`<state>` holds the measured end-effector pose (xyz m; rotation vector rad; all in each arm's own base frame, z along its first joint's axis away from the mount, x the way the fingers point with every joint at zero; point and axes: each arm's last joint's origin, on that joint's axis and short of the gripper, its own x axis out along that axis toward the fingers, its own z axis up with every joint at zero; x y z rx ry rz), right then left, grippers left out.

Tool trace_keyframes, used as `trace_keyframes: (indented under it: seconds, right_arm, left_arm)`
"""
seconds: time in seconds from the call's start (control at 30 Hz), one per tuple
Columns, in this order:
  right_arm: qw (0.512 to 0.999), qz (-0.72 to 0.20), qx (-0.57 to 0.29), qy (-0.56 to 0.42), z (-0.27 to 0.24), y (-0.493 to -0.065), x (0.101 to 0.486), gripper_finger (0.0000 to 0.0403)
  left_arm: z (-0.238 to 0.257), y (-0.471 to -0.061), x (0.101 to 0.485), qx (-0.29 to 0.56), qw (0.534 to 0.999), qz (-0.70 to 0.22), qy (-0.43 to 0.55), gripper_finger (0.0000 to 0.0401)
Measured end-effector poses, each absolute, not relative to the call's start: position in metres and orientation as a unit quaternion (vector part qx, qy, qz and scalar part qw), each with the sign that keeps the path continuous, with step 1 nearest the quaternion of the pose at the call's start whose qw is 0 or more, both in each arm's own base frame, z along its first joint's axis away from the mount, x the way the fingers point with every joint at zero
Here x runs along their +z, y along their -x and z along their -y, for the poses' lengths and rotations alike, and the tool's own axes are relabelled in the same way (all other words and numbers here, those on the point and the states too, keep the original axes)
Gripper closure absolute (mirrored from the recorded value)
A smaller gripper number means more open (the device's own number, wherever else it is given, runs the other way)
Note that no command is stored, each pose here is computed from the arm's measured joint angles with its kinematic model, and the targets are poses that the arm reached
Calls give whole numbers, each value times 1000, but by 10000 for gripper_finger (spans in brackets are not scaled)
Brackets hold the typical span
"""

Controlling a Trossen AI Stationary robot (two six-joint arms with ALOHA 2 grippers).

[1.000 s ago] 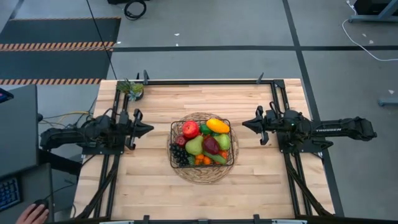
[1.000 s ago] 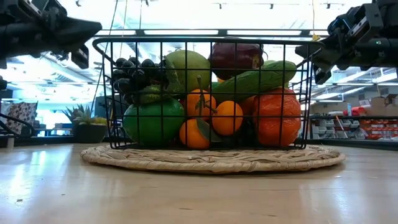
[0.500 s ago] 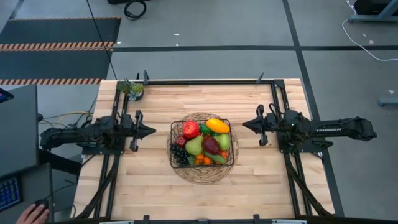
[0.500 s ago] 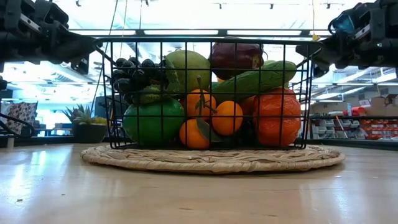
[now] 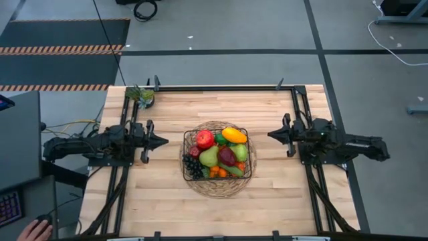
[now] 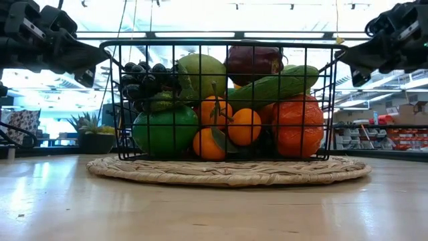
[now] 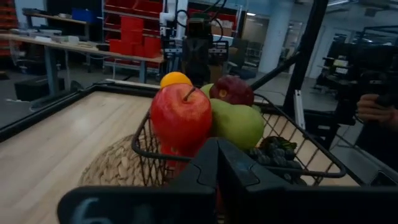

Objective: Build produce basket
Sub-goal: Return to Home Position

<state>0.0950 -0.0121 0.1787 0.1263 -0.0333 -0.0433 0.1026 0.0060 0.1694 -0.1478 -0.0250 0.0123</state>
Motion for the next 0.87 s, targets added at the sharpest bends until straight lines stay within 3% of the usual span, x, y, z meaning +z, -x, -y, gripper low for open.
trace_keyframes:
  seconds: [0.33,0.87]
  right_arm:
    - [991,-27,-87,-94,16,-94,169,387]
    - [992,-25,-83,-94,15,-95,169,383]
  left_arm:
    - [-7,-103,170,27,997,16,68,382]
    - [-7,-103,169,28,997,14,72,386]
